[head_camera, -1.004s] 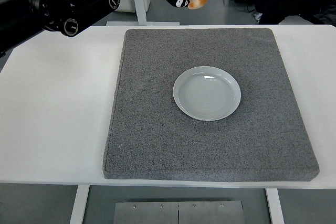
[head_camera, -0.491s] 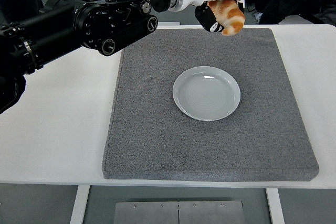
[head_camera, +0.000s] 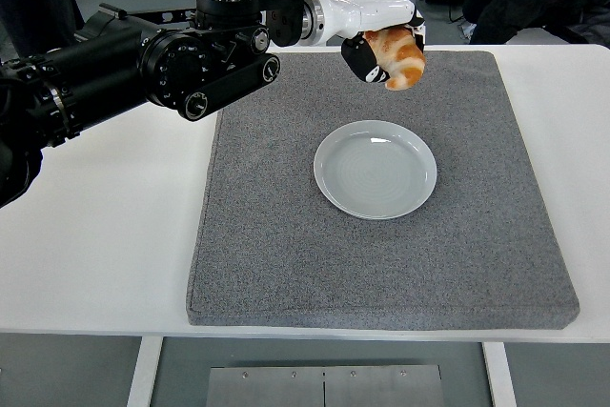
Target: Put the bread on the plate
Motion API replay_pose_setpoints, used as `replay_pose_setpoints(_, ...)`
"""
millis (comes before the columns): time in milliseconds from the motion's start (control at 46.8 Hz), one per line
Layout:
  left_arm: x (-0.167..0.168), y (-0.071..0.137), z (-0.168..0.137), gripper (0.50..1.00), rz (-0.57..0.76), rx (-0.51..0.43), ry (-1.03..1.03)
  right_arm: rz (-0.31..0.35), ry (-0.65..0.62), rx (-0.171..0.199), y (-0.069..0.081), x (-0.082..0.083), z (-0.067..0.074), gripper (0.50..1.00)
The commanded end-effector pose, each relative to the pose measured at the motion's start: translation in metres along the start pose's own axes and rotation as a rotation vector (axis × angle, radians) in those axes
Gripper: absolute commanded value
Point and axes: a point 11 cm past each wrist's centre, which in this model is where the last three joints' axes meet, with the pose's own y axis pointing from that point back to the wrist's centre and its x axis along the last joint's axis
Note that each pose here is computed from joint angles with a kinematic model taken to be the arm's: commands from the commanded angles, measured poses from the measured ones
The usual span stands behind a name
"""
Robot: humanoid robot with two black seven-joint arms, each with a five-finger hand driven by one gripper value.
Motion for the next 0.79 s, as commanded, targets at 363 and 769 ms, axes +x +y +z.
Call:
replay_pose_setpoints(363,-0.035,0.0,-0.006,0.5,-0.035,-0.004,-0.017,0.0,0.0,0.001,0.0,0.0,-0.001,1.0)
replay_pose_setpoints(769,-0.078,-0.001,0.008,0.5,-0.081,-0.076,-0.052,0.0,0.0,0.0,0.0,0.0,0.0,1.0)
